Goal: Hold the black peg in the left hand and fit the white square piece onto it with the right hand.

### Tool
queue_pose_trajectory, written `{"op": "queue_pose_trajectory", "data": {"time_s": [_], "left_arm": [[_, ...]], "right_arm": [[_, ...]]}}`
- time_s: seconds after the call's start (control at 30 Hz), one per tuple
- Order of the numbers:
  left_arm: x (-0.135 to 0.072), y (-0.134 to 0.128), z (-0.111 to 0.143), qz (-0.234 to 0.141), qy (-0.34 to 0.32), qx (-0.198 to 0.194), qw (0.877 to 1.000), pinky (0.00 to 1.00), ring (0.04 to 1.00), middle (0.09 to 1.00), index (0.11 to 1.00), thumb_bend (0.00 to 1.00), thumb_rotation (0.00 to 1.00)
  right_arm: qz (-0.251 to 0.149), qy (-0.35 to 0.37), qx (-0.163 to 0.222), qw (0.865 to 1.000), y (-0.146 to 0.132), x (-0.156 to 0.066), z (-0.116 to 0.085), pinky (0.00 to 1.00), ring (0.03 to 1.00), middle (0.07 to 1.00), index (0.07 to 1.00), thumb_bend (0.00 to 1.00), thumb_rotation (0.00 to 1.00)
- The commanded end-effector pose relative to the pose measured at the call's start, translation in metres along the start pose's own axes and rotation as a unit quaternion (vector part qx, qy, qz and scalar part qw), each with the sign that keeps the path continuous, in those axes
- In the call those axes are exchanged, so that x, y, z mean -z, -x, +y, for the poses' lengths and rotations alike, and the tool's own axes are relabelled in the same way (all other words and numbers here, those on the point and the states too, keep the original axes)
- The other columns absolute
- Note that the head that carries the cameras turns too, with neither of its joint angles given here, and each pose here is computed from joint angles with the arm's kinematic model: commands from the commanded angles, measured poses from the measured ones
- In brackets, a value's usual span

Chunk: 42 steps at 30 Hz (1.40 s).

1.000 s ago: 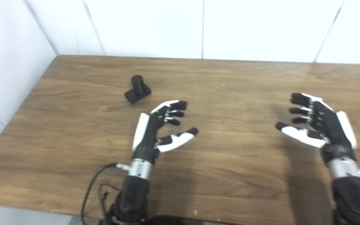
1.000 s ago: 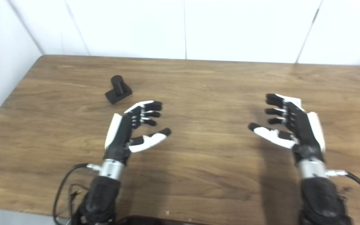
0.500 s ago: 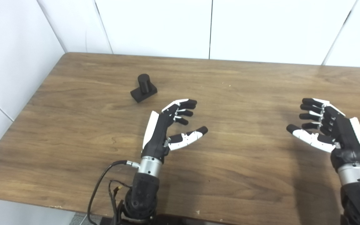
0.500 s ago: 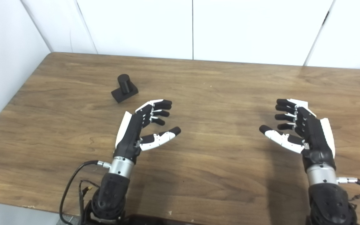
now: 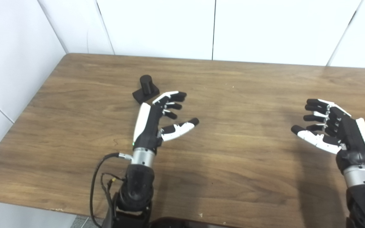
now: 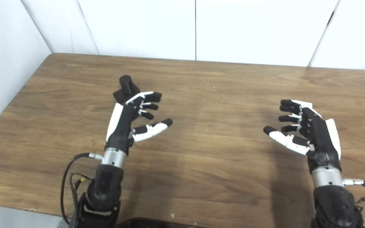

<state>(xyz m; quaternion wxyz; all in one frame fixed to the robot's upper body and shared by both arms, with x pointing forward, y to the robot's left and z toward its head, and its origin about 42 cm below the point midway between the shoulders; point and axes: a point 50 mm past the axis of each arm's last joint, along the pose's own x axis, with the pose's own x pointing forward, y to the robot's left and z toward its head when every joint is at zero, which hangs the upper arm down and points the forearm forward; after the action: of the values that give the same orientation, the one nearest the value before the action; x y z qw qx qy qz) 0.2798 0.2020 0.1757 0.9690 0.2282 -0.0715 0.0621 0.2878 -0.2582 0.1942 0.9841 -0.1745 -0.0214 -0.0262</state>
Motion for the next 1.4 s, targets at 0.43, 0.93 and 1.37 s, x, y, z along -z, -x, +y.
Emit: {"op": "queue_pose_trajectory", "data": {"time_s": [0.43, 0.93, 1.37], "left_arm": [[-0.02, -0.046, 0.044, -0.038, -0.114, -0.059, 0.991, 0.59, 0.712, 0.742, 0.714, 0.72, 0.22], [-0.013, -0.07, 0.062, -0.036, -0.175, -0.095, 0.979, 0.67, 0.811, 0.833, 0.805, 0.71, 0.25], [0.002, -0.096, 0.071, 0.001, -0.242, -0.075, 0.967, 0.82, 0.971, 0.949, 0.818, 0.75, 0.26]], "right_arm": [[-0.042, 0.0, 0.006, 0.999, -0.004, -0.021, -0.007, 0.52, 0.649, 0.732, 0.722, 0.56, 0.0], [-0.044, -0.005, 0.004, 0.999, -0.003, -0.021, -0.007, 0.52, 0.633, 0.715, 0.712, 0.57, 0.0], [-0.042, 0.0, 0.003, 0.999, -0.003, -0.021, -0.008, 0.51, 0.627, 0.713, 0.712, 0.57, 0.0]]}}
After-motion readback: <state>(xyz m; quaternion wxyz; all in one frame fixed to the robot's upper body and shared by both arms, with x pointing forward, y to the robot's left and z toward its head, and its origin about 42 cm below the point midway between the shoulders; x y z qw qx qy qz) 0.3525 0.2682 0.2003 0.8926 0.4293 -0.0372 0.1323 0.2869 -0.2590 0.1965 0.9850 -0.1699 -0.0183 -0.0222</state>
